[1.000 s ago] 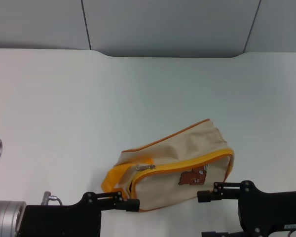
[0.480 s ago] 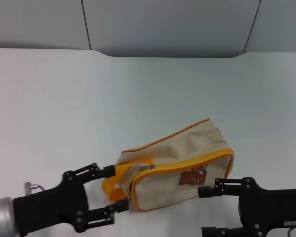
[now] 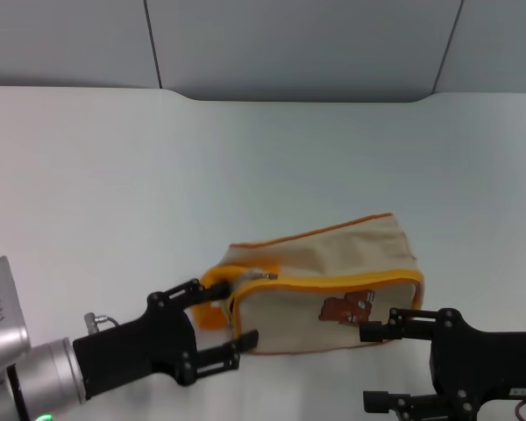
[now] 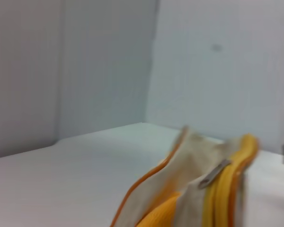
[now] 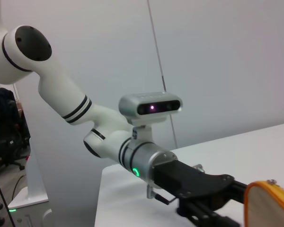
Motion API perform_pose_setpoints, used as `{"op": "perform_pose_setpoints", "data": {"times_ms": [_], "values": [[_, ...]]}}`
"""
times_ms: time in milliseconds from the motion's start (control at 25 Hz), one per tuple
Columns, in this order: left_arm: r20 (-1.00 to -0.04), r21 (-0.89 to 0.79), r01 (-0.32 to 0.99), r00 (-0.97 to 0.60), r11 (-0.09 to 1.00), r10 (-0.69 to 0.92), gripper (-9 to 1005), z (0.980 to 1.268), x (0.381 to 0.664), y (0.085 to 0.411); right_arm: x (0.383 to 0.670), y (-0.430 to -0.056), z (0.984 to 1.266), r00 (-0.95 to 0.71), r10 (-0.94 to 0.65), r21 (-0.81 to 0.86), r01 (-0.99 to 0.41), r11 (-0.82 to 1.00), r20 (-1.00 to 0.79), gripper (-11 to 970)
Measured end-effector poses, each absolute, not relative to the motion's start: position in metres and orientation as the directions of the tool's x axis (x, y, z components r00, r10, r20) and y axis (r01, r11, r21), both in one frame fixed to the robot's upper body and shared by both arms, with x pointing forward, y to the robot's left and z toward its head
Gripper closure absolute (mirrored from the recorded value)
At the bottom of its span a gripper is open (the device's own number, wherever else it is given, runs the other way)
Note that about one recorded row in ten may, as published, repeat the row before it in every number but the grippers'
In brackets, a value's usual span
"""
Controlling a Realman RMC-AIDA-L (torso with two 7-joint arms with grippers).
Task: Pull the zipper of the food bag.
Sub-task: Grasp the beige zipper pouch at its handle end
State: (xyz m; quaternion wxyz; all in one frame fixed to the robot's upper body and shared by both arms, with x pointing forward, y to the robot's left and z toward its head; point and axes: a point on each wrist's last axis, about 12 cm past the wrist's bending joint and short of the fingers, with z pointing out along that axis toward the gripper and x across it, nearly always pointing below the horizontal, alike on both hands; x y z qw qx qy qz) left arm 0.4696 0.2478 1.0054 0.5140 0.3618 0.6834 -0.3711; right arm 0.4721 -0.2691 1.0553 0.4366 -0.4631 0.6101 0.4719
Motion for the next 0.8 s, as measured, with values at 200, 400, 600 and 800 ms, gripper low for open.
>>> {"op": "perform_pose_setpoints", "data": {"times_ms": [200,400,600,800], "values": [[-0.972,-0.125,0.858,-0.207,0.498,0.113,286,1.005,0.475,0.248,0.472,-0.269,1.055,-0.190,-0.151,0.171,-0.977,0.125,-0.970,204],[-0.976,-0.119,0.870,-0.190,0.479,0.103,340,1.009,0.480,0.243,0.472,-0.269,1.056,-0.188,-0.148,0.170,-0.977,0.126,-0.971,207],[-0.979,-0.119,0.880,-0.180,0.461,0.092,450,1.012,0.484,0.236,0.473,-0.269,1.057,-0.183,-0.143,0.165,-0.978,0.128,-0.973,216],[-0.980,-0.117,0.878,-0.177,0.464,0.087,705,1.013,0.486,0.236,0.475,-0.268,1.058,-0.178,-0.135,0.160,-0.978,0.132,-0.975,225]]}}
